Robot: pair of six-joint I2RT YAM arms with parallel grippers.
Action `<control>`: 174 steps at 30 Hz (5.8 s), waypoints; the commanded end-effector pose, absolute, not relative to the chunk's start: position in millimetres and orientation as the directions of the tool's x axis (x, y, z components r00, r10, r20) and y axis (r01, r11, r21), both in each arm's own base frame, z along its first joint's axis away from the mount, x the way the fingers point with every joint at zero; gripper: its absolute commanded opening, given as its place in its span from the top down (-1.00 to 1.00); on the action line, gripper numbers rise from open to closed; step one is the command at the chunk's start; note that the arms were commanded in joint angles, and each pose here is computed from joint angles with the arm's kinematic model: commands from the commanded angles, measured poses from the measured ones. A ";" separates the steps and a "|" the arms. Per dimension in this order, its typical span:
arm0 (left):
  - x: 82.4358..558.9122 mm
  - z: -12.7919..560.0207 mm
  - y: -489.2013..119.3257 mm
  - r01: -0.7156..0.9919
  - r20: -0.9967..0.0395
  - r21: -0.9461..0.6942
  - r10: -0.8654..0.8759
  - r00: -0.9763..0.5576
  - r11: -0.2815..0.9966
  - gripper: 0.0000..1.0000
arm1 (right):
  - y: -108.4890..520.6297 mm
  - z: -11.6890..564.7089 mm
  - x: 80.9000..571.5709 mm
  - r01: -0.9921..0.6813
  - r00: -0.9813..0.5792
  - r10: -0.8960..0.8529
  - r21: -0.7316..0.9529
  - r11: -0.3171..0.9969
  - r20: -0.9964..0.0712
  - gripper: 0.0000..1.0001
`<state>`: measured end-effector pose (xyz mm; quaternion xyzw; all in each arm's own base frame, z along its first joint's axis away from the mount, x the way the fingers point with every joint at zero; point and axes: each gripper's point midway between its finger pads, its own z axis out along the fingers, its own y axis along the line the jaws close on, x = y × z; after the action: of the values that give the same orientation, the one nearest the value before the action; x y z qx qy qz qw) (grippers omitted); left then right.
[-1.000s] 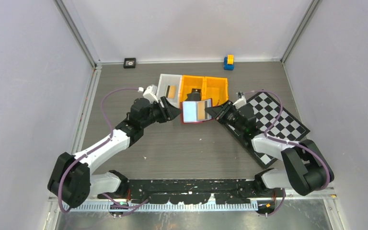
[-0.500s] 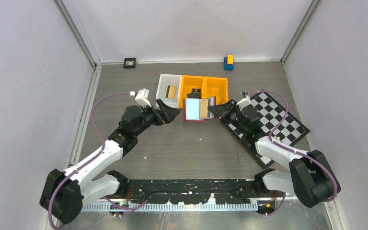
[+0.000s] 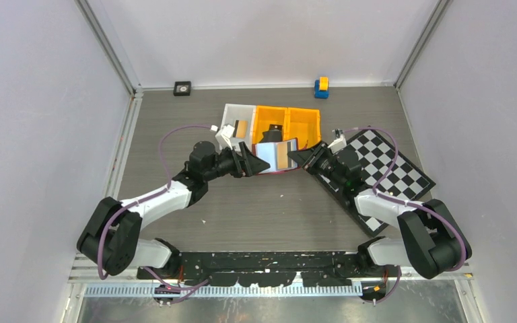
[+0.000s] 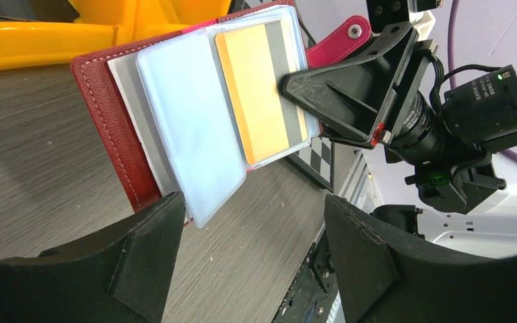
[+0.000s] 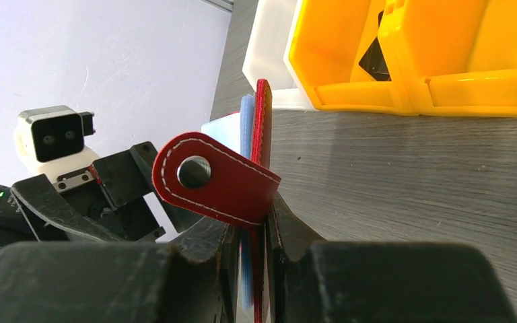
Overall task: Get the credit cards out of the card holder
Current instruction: Remove the credit card from the card holder.
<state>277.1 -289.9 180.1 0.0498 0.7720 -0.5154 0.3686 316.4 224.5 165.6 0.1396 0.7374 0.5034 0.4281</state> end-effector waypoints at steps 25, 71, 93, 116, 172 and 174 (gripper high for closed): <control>291.3 174.3 -304.8 0.430 -0.592 -0.770 -0.278 -0.756 0.472 -0.20 | 257.6 185.9 316.2 -0.353 -0.663 0.593 0.890 0.290 -0.456 0.99; 292.7 184.3 -308.7 0.430 -0.557 -0.809 -0.293 -0.777 0.401 0.41 | 263.0 189.5 312.8 -0.362 -0.672 0.578 0.886 0.289 -0.463 0.99; 294.9 185.2 -312.5 0.384 -0.466 -0.876 -0.311 -0.828 0.292 0.34 | 269.4 215.2 300.7 -0.431 -0.686 0.578 0.887 0.168 -0.442 0.99; 285.8 215.6 -318.8 0.457 -0.472 -0.881 -0.307 -0.826 0.123 0.95 | 286.3 191.2 304.5 -0.383 -0.732 0.513 0.893 0.236 -0.449 0.99; 295.2 244.0 -279.8 0.486 -0.454 -0.872 -0.456 -0.765 0.053 0.67 | 304.6 178.6 300.6 -0.371 -0.768 0.456 0.893 0.255 -0.449 0.99; 298.1 238.8 -280.7 0.466 -0.440 -0.883 -0.454 -0.775 0.061 0.66 | 306.9 182.4 298.5 -0.380 -0.774 0.456 0.898 0.220 -0.439 0.99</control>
<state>304.1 -275.7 192.5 -0.0452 0.7032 -0.6455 0.2946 316.7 287.8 183.5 0.0639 0.7093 0.5951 0.3725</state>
